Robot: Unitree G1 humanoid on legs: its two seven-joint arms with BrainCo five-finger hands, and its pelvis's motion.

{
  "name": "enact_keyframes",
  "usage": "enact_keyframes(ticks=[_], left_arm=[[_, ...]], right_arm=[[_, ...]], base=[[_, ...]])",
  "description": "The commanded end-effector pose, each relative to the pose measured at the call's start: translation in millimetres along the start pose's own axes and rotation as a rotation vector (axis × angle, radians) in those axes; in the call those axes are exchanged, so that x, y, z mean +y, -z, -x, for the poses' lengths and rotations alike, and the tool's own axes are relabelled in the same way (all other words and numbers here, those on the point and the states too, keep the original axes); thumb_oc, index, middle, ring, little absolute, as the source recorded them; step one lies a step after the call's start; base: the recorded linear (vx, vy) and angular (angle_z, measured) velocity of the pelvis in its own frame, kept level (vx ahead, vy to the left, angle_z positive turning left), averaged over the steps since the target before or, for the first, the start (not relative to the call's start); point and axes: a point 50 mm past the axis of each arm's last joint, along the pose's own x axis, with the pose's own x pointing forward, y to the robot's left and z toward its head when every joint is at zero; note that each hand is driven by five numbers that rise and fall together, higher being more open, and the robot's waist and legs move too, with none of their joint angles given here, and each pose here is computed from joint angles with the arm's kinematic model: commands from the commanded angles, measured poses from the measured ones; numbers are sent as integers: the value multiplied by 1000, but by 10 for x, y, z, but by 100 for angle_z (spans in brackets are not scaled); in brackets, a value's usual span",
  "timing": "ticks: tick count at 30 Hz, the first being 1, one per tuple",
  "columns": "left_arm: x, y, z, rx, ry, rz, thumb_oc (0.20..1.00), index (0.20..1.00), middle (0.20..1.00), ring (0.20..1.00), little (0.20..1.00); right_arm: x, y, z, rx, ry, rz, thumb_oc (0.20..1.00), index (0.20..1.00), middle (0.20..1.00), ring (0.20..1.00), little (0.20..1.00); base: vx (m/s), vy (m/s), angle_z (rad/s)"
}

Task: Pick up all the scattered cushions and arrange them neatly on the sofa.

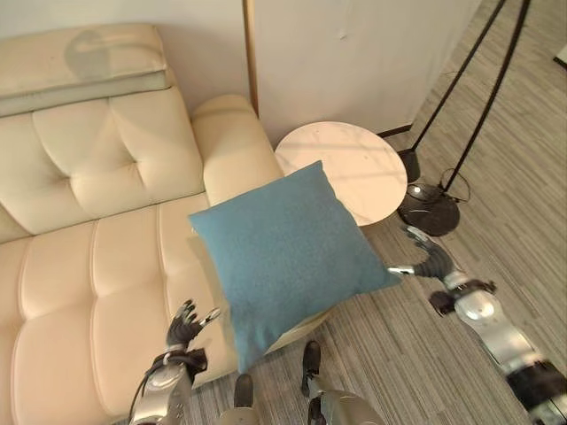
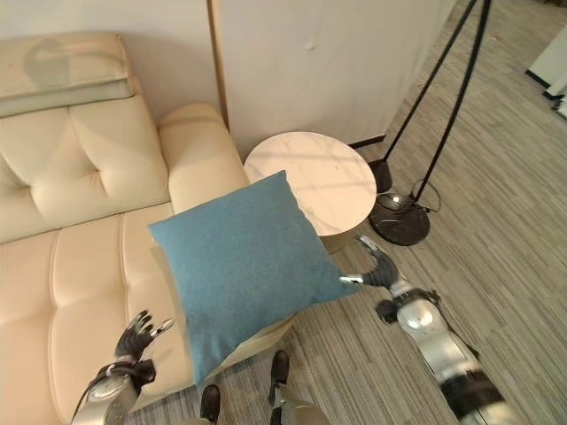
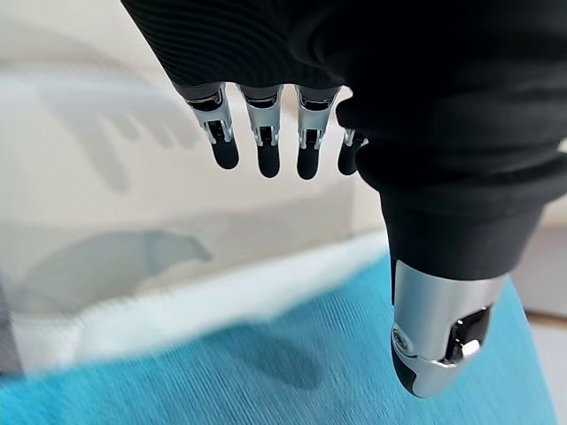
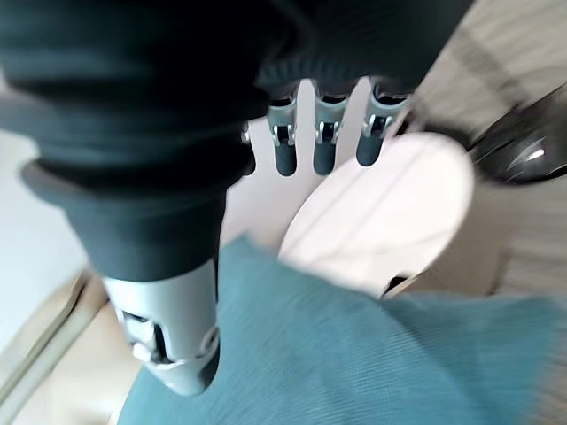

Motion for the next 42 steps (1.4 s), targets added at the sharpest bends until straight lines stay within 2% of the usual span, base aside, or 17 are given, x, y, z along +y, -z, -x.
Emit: enact_keyframes(ticks=[1, 3, 5, 6, 10, 16, 18, 19, 20, 21, 22, 24, 29, 34, 42], left_arm=[[-110, -452, -215, -155, -14, 75, 1000, 1000, 1000, 1000, 1000], [-168, -549, -266, -176, -9, 94, 1000, 1000, 1000, 1000, 1000], [-450, -876, -407, -235, 43, 121, 1000, 1000, 1000, 1000, 1000], [-449, -884, -410, -236, 43, 122, 1000, 1000, 1000, 1000, 1000], [-788, -1352, -503, -332, 107, 79, 1000, 1000, 1000, 1000, 1000], [-1041, -1337, -466, -317, 151, 95, 1000, 1000, 1000, 1000, 1000], [-1129, -1310, -434, -310, 161, 121, 1000, 1000, 1000, 1000, 1000], [-1129, -1307, -434, -310, 161, 120, 749, 749, 749, 749, 749], [-1155, -1305, -419, -313, 166, 128, 413, 413, 413, 413, 413], [-1192, -1314, -401, -321, 175, 134, 413, 413, 413, 413, 413], [-1205, -1317, -388, -327, 177, 142, 200, 200, 200, 200, 200], [-1254, -1384, -331, -366, 195, 177, 200, 200, 200, 200, 200], [-1271, -1456, -250, -415, 220, 224, 200, 200, 200, 200, 200], [-1251, -1481, -103, -483, 279, 217, 200, 200, 200, 200, 200], [-1110, -1462, 142, -572, 332, 231, 200, 200, 200, 200, 200]], right_arm=[[-137, -188, -227, -40, 75, -16, 1000, 1000, 1000, 1000, 1000], [-118, -269, -332, -47, 75, -16, 1000, 1000, 1000, 1000, 1000], [-21, -413, -578, -20, 73, 0, 1000, 1000, 1000, 1000, 1000], [-24, -420, -582, -21, 74, 0, 1000, 1000, 1000, 1000, 1000], [-32, -522, -774, 30, 128, 3, 1000, 1000, 1000, 1000, 1000], [260, -478, -753, 57, 136, -201, 1000, 1000, 1000, 1000, 1000], [491, -521, -717, 38, 106, -323, 1000, 1000, 1000, 1000, 1000], [493, -519, -716, 39, 105, -323, 912, 912, 912, 912, 912], [568, -532, -697, 31, 91, -357, 680, 680, 680, 680, 680], [642, -559, -679, 17, 73, -404, 200, 200, 200, 200, 200], [672, -585, -666, 4, 72, -443, 200, 200, 200, 200, 200], [770, -680, -610, -50, 59, -571, 200, 200, 200, 200, 200], [908, -798, -501, -122, 12, -667, 200, 200, 200, 200, 200], [1016, -846, -332, -190, -69, -716, 200, 200, 200, 200, 200], [943, -1031, -89, -360, -137, -755, 200, 200, 200, 200, 200]], base=[[-133, -61, 9], [-68, -35, 10], [-106, -66, 14], [-76, -57, 17], [-46, -34, 17], [-8, -7, 3], [-3, 14, -2], [-4, 23, -5], [4, 24, -7], [0, 38, -9], [-13, 63, -16], [-19, 57, -13], [-4, 49, -2], [26, 55, -9], [55, 64, -6]])
